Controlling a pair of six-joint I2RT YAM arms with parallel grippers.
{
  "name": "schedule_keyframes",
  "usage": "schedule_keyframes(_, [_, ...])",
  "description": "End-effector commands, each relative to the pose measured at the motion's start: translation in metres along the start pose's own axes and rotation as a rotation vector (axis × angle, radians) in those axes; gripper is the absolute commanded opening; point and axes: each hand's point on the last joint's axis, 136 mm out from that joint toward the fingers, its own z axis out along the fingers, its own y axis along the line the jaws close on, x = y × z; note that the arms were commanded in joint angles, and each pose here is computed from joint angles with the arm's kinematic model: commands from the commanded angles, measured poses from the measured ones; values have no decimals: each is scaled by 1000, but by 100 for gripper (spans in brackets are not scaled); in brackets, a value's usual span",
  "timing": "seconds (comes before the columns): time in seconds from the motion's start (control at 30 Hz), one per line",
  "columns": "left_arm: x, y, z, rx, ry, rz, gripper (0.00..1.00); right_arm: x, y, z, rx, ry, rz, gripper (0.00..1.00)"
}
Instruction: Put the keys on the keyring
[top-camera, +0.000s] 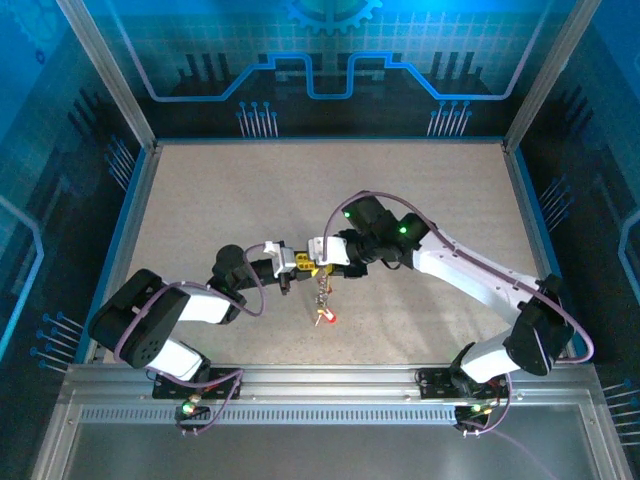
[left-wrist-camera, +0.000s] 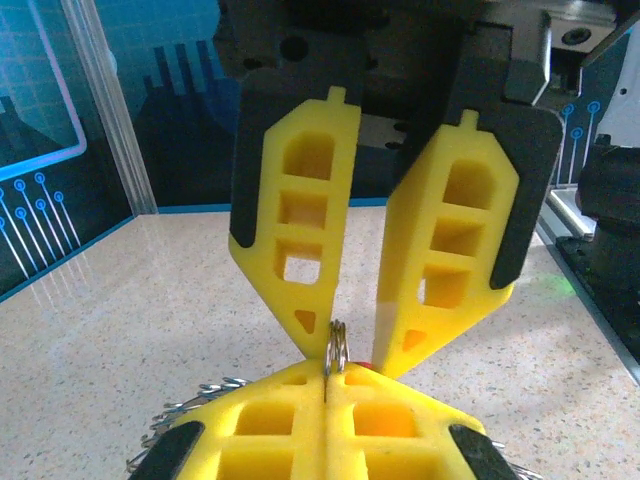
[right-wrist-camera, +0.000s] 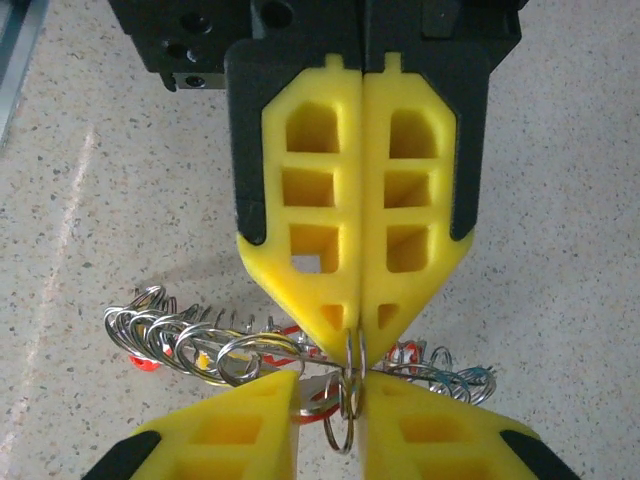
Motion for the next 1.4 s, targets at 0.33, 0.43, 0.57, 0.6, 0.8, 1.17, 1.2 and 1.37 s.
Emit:
schedule_keyframes(0.33, [-34,-14,-5,104,-87,71,0,-6,7,-15,-2,-97,17,16])
schedule_keyframes(0.43, [-36,-14,-5,105,-91,70,0,-7,9,-12,-21,-107,19,16])
schedule_keyframes(0.57, [-40,-12,-5,96,-97,78,0,-7,9,-7,-30,-122,29,12])
schedule_keyframes(0.6, [-41,-11,-5,89,-100,80,0,-6,10,-5,-36,-120,33,11])
schedule_keyframes(0.8, [-45,-4,-7,30,-108,105,0,8,11,0,-34,-79,57,5])
schedule_keyframes(1.17, [-51,-4,-5,45,-119,112,0,5,5,-12,7,-132,80,8])
schedule_keyframes(1.2, [-50,-4,-5,46,-118,111,0,3,5,-14,6,-147,79,5])
schedule_keyframes(1.37, [-51,-5,-5,47,-119,102,0,-1,3,-25,15,-191,86,13])
